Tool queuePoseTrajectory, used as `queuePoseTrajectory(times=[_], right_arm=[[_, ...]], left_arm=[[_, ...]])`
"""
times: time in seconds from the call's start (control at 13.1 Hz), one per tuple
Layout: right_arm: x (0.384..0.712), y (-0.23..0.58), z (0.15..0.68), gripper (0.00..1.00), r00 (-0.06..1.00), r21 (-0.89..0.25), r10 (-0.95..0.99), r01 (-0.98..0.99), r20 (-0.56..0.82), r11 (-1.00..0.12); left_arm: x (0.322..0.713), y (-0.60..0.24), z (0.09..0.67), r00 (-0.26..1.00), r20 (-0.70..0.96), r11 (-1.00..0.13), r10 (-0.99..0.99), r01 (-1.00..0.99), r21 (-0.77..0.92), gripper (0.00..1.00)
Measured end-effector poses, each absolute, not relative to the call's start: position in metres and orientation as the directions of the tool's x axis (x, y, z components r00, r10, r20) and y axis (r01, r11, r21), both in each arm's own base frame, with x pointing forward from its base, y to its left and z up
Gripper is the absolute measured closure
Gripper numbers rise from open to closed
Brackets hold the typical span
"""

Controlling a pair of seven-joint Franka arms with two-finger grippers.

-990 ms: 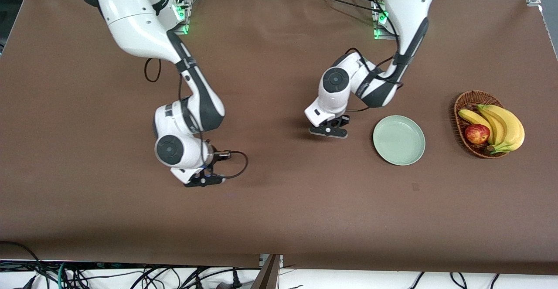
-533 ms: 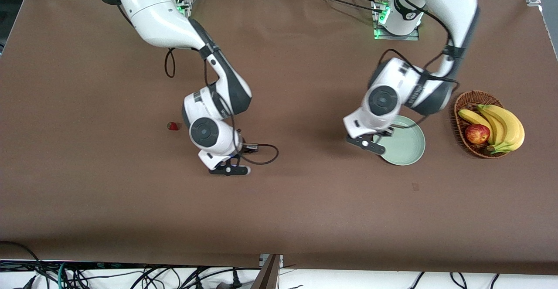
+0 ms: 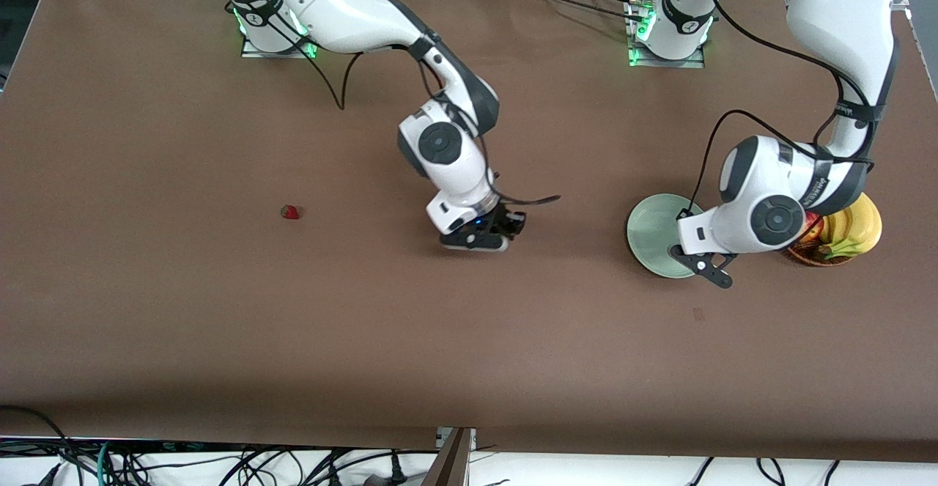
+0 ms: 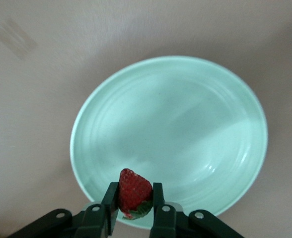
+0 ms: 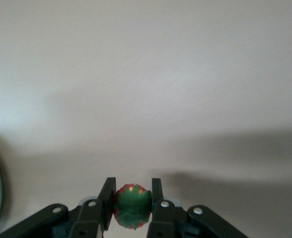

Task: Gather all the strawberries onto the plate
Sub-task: 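Drop the strawberry onto the plate while the right gripper carries another, then release the strawberry near the plate while the left gripper reaches it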

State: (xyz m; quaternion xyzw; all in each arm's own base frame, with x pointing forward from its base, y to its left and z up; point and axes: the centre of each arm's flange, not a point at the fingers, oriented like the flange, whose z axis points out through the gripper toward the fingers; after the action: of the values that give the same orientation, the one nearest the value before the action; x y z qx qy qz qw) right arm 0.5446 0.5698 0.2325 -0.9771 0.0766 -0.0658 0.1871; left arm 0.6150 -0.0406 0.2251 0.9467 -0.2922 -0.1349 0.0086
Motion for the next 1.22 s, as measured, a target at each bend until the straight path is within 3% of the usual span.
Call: queuePoseTrajectory(times=[0.23, 0.3, 0.61, 0.76, 0.84, 1.07, 1.22], right_arm=[[0.510, 0.605, 0.211, 0.67, 0.978, -0.436, -0.162, -0.089, 0.134, -0.896], [0.500, 0.613, 0.207, 0.67, 0.975, -0.451, -0.177, -0.099, 0.133, -0.887], [0.479, 0.633, 0.204, 0.64, 0.973, -0.470, -0.201, -0.126, 0.112, -0.874], [0.487, 0.630, 0.208, 0.45, 0.970, -0.474, -0.209, -0.128, 0.123, -0.871], [0.495, 0.626, 0.212, 0.33, 0.967, -0.474, -0.219, -0.134, 0.128, -0.870], [0.544, 0.586, 0.231, 0.04, 0.968, -0.415, -0.221, -0.155, 0.116, -0.897], [0.592, 0.532, 0.255, 0.00, 0.982, -0.339, -0.156, -0.113, 0.102, -0.934]], left_arm=[[0.614, -0.026, 0.201, 0.783, -0.231, -0.816, -0.578, -0.554, 0.165, 0.69], [0.614, -0.027, 0.200, 0.780, -0.229, -0.813, -0.582, -0.558, 0.168, 0.64], [0.614, -0.030, 0.201, 0.779, -0.225, -0.811, -0.585, -0.559, 0.171, 0.24], [0.615, -0.030, 0.203, 0.780, -0.223, -0.811, -0.585, -0.560, 0.170, 0.04], [0.615, -0.031, 0.205, 0.779, -0.223, -0.810, -0.586, -0.561, 0.170, 0.00], [0.615, -0.044, 0.215, 0.767, -0.219, -0.798, -0.603, -0.576, 0.179, 0.00], [0.613, -0.066, 0.230, 0.770, -0.212, -0.798, -0.602, -0.570, 0.196, 0.00]])
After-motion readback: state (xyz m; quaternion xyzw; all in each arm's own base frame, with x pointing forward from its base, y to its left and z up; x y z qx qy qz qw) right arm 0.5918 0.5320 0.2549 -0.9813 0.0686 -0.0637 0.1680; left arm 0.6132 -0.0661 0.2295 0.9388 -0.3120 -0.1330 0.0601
